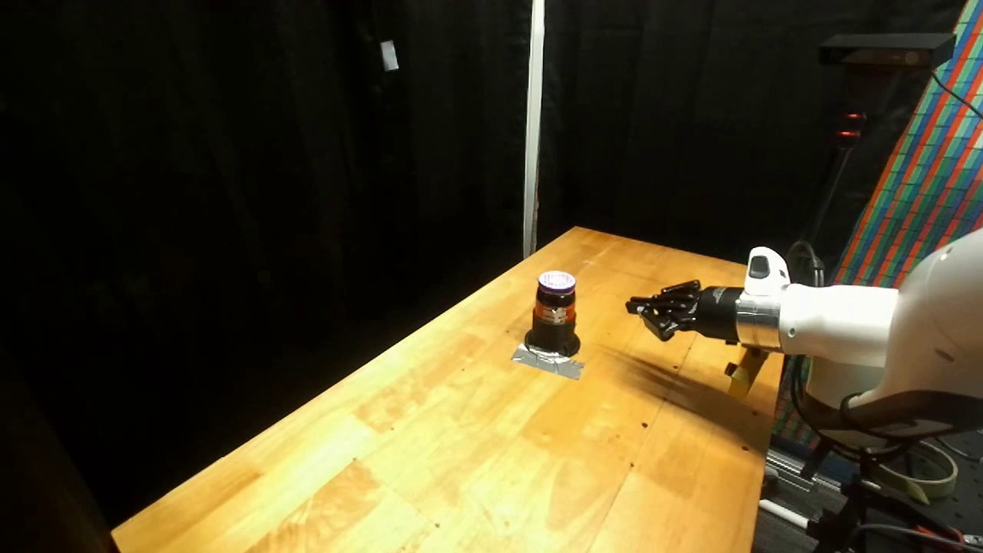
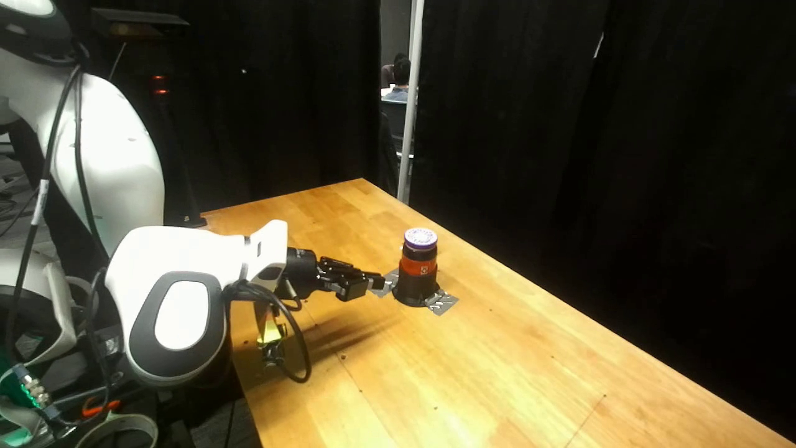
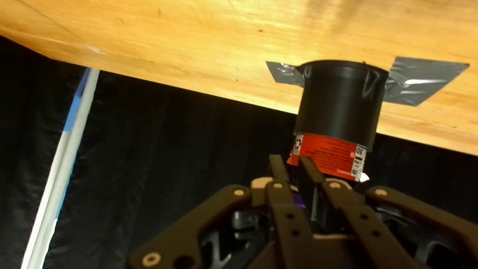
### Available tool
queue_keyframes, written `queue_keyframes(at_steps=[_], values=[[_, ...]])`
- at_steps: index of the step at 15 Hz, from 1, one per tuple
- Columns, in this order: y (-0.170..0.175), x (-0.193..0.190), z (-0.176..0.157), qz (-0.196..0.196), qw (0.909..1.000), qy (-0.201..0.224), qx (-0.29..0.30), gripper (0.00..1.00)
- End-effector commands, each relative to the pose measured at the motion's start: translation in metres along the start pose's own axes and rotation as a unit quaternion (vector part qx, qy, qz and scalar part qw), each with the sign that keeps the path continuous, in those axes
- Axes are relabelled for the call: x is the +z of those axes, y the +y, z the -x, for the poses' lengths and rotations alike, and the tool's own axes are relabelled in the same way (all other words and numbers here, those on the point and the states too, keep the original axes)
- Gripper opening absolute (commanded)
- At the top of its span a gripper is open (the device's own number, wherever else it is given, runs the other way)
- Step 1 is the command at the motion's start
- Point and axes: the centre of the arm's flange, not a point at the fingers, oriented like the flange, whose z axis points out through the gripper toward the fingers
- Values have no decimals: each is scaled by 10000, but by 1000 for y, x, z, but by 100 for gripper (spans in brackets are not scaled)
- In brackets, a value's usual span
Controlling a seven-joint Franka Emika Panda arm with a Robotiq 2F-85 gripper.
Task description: Put the rubber band on the jar.
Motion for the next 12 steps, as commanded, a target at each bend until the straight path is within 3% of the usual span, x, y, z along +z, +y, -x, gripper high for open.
queue_keyframes(at_steps=[1,4,8,12], values=[[50,5,-63,-213,9964,-673,-467,48],[70,11,-98,-203,9882,-1339,-717,70],[111,24,-139,96,9602,-2600,-1012,99],[151,19,-159,198,9315,-3414,-1235,100]])
